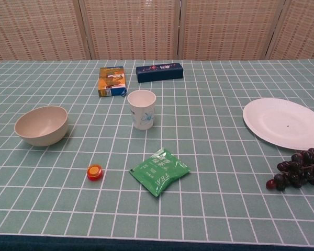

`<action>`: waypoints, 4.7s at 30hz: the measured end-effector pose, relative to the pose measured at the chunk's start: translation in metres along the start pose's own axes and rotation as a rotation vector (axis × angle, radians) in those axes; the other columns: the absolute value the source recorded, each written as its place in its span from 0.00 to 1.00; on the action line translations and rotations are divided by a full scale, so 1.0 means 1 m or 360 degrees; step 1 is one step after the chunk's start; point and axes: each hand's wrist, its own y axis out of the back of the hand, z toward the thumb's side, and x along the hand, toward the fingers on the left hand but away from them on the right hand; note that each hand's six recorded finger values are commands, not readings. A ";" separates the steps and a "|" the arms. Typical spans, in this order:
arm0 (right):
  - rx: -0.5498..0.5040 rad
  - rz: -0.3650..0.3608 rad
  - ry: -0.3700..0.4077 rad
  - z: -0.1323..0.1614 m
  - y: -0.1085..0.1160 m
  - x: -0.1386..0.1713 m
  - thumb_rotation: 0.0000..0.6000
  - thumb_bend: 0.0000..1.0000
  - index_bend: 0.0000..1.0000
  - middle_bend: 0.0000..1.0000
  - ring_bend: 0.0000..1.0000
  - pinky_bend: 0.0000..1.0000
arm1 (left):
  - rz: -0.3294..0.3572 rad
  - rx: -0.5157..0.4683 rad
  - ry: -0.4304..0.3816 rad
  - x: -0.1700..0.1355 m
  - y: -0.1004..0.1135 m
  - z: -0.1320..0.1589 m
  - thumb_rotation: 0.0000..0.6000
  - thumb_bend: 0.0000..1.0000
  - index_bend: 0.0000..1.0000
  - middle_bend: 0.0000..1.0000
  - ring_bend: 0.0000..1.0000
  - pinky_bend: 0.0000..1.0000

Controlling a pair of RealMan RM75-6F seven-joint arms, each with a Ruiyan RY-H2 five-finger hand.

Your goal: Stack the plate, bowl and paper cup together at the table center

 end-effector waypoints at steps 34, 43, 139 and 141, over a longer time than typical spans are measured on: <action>0.0014 0.0015 0.0022 0.005 -0.002 -0.005 1.00 0.04 0.17 0.38 0.39 0.58 | -0.0008 0.0005 -0.0001 0.003 -0.001 0.000 1.00 0.22 0.22 0.10 0.11 0.19; 0.0036 0.0052 0.0089 0.017 -0.007 -0.014 1.00 0.04 0.17 0.38 0.39 0.58 | -0.0010 0.0005 0.0007 0.003 -0.002 -0.002 1.00 0.22 0.22 0.10 0.11 0.19; 0.0000 0.0739 0.0979 0.413 -0.173 -0.240 1.00 0.31 0.34 0.30 0.26 0.51 | 0.0010 0.0008 0.0130 -0.026 0.005 -0.035 1.00 0.22 0.22 0.10 0.11 0.19; -0.0004 0.0723 0.0975 0.410 -0.169 -0.242 1.00 0.31 0.34 0.30 0.26 0.51 | 0.0008 0.0009 0.0127 -0.025 0.005 -0.034 1.00 0.22 0.22 0.10 0.11 0.19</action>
